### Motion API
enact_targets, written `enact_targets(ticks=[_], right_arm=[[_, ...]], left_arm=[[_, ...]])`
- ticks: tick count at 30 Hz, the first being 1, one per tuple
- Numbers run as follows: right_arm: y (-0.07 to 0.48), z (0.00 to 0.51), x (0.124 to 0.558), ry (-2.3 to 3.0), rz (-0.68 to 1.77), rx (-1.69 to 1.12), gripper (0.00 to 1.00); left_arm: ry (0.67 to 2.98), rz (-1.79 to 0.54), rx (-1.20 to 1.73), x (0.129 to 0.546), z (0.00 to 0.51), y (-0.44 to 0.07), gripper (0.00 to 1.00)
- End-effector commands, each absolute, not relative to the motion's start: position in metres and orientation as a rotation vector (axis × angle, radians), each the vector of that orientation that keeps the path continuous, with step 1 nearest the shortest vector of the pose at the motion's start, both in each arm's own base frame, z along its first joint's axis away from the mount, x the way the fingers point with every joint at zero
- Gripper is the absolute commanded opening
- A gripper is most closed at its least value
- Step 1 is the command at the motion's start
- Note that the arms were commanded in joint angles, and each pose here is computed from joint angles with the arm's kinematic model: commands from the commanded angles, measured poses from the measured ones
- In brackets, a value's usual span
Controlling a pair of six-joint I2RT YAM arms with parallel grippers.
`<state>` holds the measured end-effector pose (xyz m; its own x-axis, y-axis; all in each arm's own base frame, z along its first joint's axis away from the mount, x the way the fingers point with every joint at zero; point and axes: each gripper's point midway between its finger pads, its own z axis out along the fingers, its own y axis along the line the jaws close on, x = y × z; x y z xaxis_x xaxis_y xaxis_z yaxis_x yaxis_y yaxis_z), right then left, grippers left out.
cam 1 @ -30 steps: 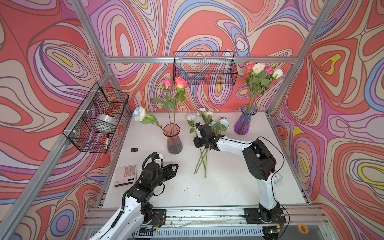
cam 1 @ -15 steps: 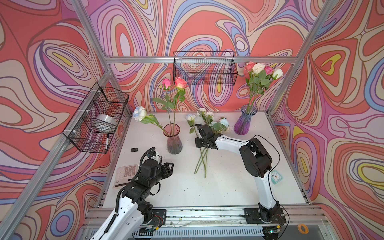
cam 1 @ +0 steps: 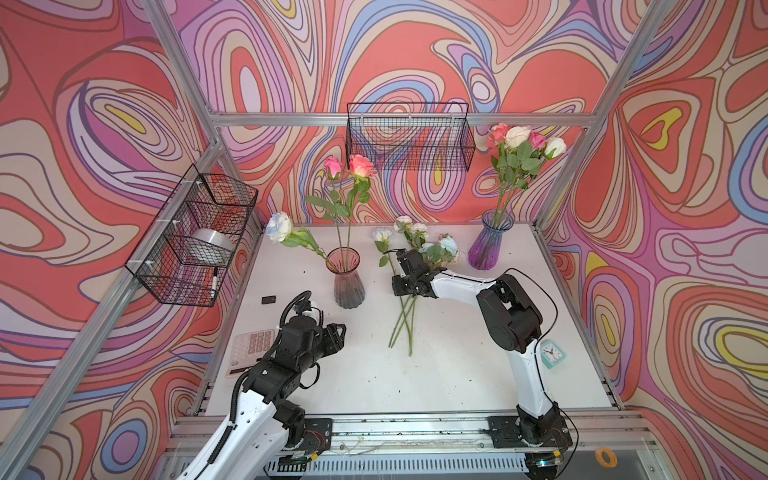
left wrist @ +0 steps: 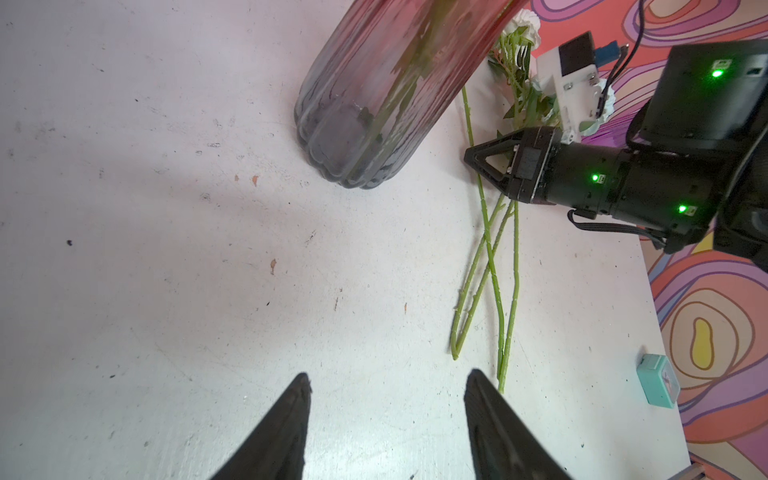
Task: Arrange the flowers into the vase
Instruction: 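Pull the grasped white rose stem out of the bunch with the right gripper, then lift the white rose high toward the pink-grey vase with the right gripper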
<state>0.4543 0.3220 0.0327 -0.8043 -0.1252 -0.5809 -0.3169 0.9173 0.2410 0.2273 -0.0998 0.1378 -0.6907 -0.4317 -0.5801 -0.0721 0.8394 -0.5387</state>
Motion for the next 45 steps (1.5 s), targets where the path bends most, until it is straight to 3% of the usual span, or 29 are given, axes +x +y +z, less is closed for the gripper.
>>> enact_targets(ticks=[1, 13, 31, 45], right_arm=[[0.325, 0.023, 0.451, 2.511, 0.498, -0.302, 0.21], [0.337, 0.033, 0.451, 2.497, 0.630, -0.260, 0.00], [0.362, 0.137, 0.450, 2.236, 1.028, -0.099, 0.00], [0.316, 0.244, 0.408, 1.771, 1.270, 0.058, 0.00]], left_arm=[[2.285, -0.608, -0.361, 0.226, 0.141, -0.098, 0.60], [2.274, -0.606, -0.361, 0.223, 0.144, -0.096, 0.60], [2.258, -0.612, -0.363, 0.224, 0.151, -0.096, 0.61], [2.172, -0.619, -0.378, 0.225, 0.169, -0.090, 0.61]])
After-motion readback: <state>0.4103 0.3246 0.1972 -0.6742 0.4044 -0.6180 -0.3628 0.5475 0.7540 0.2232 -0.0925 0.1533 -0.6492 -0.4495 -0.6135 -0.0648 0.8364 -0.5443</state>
